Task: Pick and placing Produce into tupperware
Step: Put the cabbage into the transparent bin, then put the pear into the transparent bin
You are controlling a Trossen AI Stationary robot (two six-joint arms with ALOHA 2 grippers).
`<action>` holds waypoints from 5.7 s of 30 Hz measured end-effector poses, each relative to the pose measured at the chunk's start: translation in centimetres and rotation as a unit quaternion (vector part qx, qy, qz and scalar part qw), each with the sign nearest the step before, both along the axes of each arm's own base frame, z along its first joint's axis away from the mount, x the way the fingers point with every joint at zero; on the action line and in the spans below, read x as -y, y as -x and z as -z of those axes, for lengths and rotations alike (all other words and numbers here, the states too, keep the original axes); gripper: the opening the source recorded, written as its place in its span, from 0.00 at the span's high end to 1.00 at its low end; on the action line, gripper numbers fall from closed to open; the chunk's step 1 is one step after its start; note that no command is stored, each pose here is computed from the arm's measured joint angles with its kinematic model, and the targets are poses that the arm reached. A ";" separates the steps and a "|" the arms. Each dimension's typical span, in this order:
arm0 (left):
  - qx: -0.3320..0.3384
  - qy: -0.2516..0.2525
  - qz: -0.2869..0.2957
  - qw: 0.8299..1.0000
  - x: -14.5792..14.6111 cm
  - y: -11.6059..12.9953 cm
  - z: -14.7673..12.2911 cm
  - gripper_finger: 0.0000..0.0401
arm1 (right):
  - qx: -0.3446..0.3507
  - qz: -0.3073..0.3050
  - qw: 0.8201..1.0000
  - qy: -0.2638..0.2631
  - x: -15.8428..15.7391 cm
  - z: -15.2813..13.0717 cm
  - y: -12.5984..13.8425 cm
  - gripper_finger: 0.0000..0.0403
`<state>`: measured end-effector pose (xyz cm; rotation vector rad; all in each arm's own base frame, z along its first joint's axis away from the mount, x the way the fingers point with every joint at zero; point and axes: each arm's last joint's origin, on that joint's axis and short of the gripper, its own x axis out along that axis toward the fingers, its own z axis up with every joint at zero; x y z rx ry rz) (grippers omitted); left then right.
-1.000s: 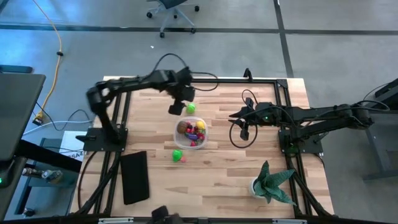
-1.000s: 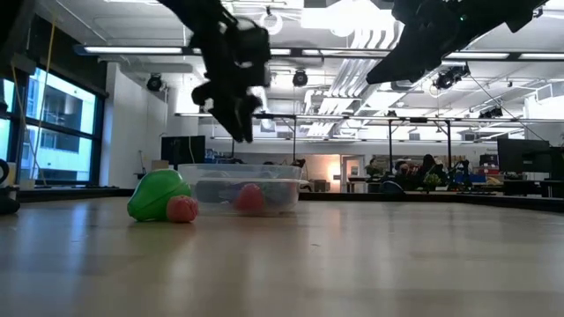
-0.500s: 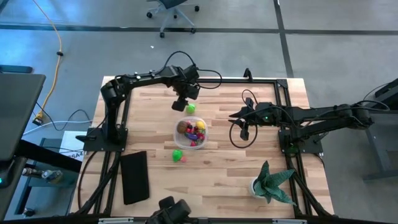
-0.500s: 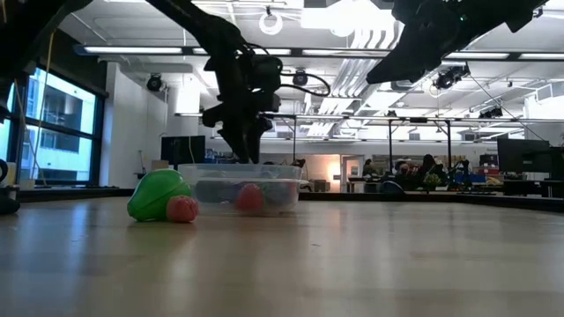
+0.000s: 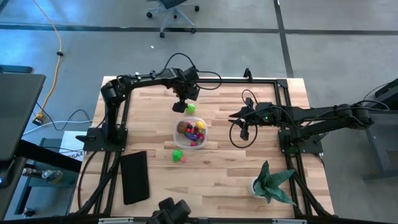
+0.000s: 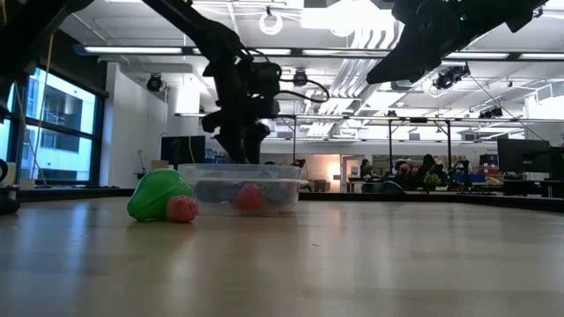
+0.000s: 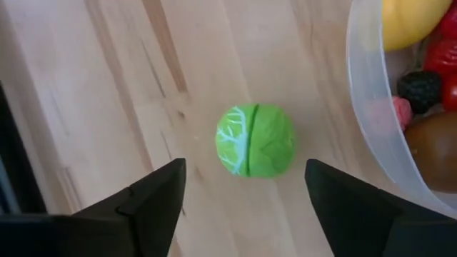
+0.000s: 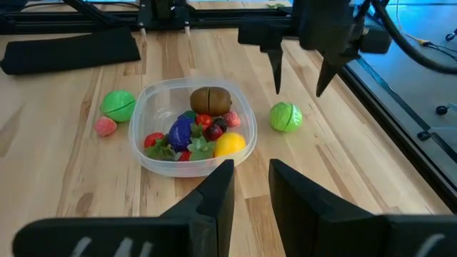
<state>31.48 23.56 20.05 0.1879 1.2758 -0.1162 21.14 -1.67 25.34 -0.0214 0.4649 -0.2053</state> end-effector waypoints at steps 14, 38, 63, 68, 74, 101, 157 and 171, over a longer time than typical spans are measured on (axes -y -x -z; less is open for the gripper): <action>-0.022 0.062 -0.008 0.998 -0.4 -0.8 4.4 0.30 | 0.000 0.000 1.000 0.000 0.0 0.0 0.0 0.80; -0.003 0.059 -0.007 0.998 -1.0 -1.6 5.9 0.39 | 0.000 0.000 1.000 0.000 0.0 0.0 0.0 0.80; 0.031 0.031 -0.032 0.999 0.4 -0.2 -0.6 0.40 | 0.000 0.000 1.000 0.000 0.0 0.0 0.0 0.80; 0.039 0.016 -0.041 0.998 2.4 0.5 -4.0 0.41 | 0.000 0.000 1.000 0.000 0.0 0.0 0.0 0.80; 0.029 -0.013 -0.037 0.999 6.5 0.7 -7.3 0.41 | 0.000 0.000 1.000 0.000 0.0 0.0 0.0 0.80; 0.006 0.032 -0.045 0.998 18.3 0.0 1.1 0.40 | -0.010 0.000 1.000 -0.001 0.0 0.2 0.1 0.80; 0.001 0.037 -0.034 0.999 18.3 -0.8 2.0 0.39 | -0.013 0.000 1.000 -0.001 0.0 0.2 0.1 0.80; 0.015 -0.016 -0.147 0.989 23.3 4.0 -5.2 0.45 | -0.013 0.000 1.000 -0.001 0.0 0.2 0.1 0.80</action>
